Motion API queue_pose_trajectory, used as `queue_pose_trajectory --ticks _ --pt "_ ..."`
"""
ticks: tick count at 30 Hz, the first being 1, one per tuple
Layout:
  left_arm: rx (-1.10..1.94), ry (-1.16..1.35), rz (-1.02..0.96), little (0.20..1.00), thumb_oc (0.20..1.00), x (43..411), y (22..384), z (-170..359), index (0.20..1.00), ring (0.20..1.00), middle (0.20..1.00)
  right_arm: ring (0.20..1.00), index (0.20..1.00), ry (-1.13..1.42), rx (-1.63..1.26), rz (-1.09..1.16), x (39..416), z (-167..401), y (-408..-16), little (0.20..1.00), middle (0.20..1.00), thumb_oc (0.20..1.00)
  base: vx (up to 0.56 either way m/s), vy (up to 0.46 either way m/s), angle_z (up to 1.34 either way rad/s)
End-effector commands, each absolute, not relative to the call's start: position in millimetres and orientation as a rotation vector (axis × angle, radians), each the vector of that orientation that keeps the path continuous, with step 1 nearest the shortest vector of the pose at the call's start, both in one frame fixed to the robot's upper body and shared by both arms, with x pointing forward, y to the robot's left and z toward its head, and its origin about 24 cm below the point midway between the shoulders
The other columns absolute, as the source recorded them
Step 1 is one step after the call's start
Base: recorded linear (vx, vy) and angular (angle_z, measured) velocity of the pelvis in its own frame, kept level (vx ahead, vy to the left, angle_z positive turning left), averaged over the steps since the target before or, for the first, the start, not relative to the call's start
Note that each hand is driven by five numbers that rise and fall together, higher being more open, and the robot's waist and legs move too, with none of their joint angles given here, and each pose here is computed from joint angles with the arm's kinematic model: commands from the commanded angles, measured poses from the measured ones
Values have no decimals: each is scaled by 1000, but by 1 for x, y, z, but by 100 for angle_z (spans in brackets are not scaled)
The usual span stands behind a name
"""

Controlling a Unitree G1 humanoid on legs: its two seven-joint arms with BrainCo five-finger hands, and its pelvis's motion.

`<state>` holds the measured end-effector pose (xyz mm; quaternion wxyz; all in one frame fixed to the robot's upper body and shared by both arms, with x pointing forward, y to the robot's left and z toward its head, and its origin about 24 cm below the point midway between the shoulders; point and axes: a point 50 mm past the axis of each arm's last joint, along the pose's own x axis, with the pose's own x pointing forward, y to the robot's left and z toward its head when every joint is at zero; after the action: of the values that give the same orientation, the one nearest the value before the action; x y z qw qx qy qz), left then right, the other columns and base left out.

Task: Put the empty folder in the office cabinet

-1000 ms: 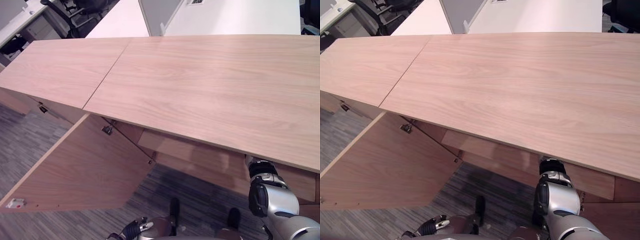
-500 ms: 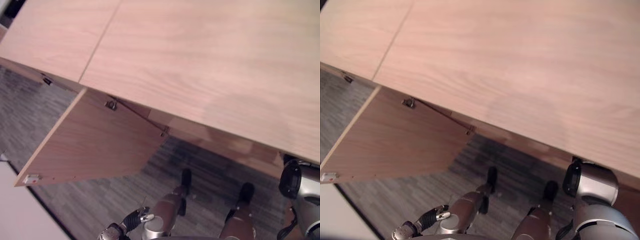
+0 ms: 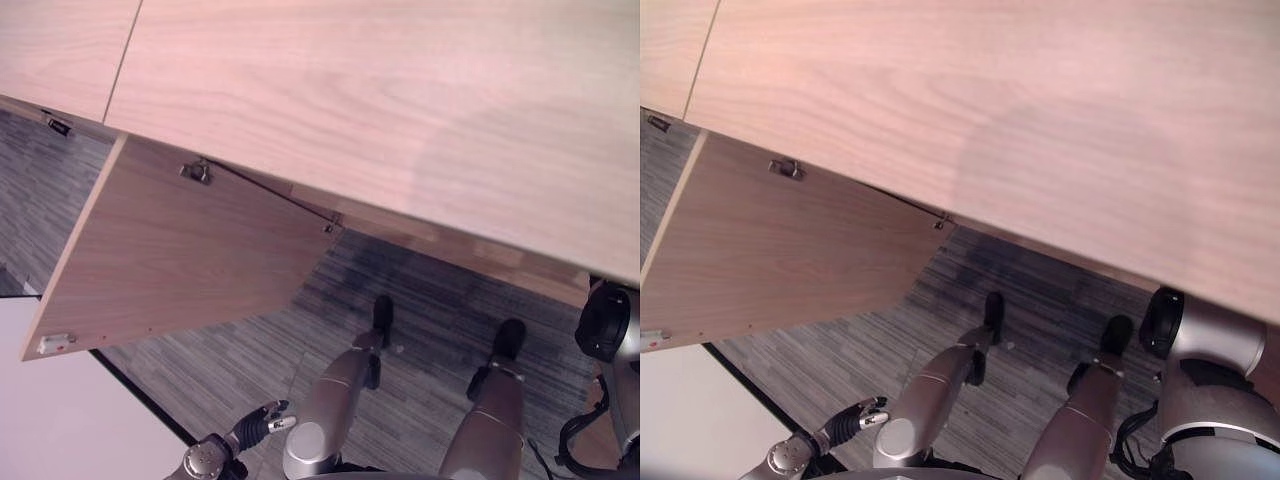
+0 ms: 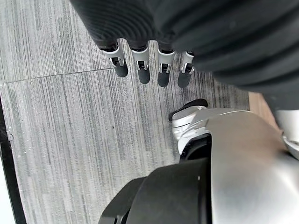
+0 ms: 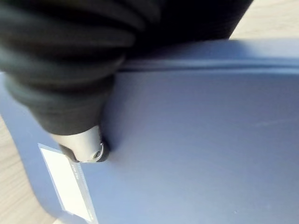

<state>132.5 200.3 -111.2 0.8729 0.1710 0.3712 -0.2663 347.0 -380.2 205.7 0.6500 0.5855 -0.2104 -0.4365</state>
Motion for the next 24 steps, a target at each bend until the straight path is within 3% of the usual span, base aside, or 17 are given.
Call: queue_pose_trajectory --ticks 1,24 --pt "406 801 -550 1000 1000 135 206 -114 1000 1000 1000 200 200 -552 1119 -958 327 226 -409 200 200 200 -22 -50 21" --pt "458 747 -496 1000 1000 160 212 -106 1000 1000 1000 200 200 -525 1115 -908 342 235 -392 200 200 200 10 -41 1"
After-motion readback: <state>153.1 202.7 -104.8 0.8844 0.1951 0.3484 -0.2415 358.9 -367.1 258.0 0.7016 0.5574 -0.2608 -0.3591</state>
